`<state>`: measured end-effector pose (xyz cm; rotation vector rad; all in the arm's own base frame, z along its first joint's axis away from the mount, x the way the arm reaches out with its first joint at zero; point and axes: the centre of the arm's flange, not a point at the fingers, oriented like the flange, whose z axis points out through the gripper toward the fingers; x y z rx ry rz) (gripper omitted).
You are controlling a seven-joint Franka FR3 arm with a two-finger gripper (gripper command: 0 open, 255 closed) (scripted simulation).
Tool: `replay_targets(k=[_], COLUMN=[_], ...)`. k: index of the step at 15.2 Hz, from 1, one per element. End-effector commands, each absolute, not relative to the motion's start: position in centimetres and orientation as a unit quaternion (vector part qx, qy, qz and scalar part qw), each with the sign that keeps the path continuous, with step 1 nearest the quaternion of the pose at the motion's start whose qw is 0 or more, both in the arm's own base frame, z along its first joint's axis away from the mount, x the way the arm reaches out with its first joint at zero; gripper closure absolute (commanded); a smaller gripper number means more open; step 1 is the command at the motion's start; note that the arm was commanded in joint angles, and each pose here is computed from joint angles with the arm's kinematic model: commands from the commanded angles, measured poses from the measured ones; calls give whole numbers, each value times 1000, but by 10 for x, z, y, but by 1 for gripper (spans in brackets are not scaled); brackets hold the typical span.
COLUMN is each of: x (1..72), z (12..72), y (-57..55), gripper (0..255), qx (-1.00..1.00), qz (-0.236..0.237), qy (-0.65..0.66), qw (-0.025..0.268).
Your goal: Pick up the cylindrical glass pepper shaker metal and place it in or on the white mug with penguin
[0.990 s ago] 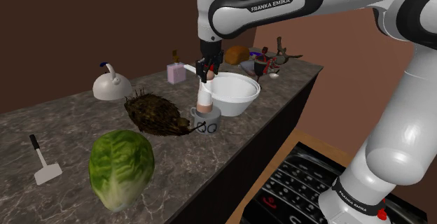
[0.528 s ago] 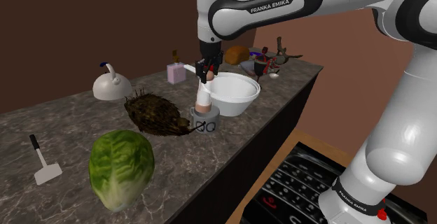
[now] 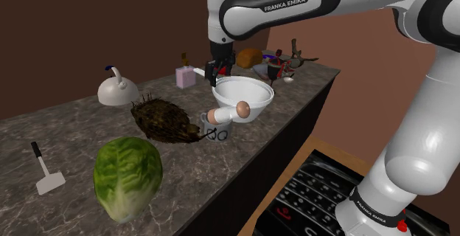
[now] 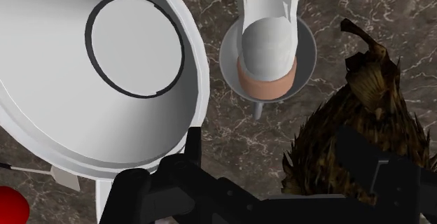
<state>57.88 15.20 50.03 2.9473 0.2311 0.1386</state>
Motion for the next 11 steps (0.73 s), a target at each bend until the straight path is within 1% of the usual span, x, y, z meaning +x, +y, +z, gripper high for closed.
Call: replay_targets(k=[1, 3, 11], x=[577, 575, 575], z=[520, 543, 543], y=[155, 159, 159], gripper=[0, 0, 0], qx=[992, 992, 992], qz=[47, 47, 47], qy=[78, 78, 78], qw=[91, 91, 91])
